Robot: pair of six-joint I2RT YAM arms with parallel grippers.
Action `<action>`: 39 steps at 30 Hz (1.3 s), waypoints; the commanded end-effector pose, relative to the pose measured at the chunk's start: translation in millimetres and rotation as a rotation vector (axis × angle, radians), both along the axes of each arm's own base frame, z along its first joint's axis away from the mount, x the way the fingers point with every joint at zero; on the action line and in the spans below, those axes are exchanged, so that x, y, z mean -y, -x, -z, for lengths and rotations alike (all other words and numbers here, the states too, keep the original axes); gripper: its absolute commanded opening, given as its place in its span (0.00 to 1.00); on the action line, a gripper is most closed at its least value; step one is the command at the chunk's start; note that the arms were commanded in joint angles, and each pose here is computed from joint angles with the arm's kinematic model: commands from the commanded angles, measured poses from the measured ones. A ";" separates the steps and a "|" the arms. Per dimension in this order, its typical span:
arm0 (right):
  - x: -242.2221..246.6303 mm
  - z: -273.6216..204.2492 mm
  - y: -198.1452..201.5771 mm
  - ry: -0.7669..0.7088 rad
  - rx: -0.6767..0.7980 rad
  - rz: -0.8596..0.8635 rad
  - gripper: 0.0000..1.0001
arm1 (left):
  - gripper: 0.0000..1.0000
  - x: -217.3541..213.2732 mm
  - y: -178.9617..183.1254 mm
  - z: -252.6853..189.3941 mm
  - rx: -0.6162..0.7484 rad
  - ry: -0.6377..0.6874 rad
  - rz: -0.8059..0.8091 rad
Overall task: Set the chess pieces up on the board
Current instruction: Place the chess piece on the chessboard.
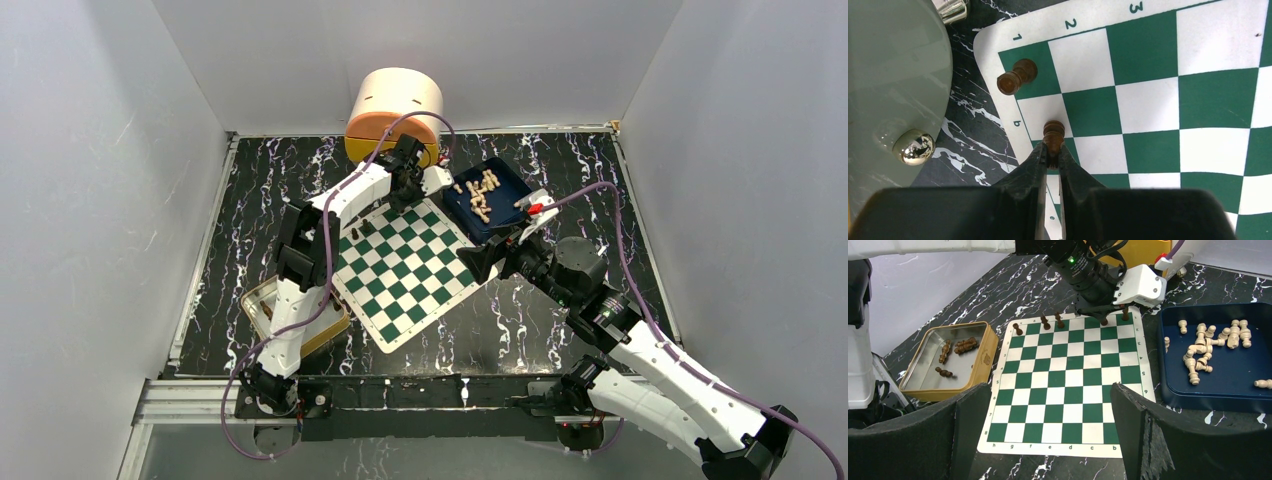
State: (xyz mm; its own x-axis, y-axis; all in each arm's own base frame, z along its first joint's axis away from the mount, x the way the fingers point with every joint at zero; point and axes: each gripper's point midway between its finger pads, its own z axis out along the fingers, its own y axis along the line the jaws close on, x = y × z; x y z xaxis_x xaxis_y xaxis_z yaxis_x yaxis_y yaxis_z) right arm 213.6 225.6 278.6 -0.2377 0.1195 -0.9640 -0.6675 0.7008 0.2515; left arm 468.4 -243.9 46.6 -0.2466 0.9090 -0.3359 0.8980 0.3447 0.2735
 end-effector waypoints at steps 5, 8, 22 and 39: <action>3.6 -33.4 -2.1 -0.058 0.081 0.019 0.99 | 0.18 4.9 -5.0 -4.9 0.011 0.012 0.008; 3.7 -32.5 -2.1 -0.056 0.080 0.019 0.99 | 0.24 4.0 -5.4 -4.9 0.015 0.005 0.008; 2.8 -30.4 -2.6 -0.054 0.078 0.018 0.99 | 0.35 7.2 -8.2 -11.7 0.040 0.012 0.012; -2.1 -31.1 -1.2 -0.059 0.075 -0.007 0.99 | 0.46 5.4 -8.1 -41.1 0.093 0.045 -0.021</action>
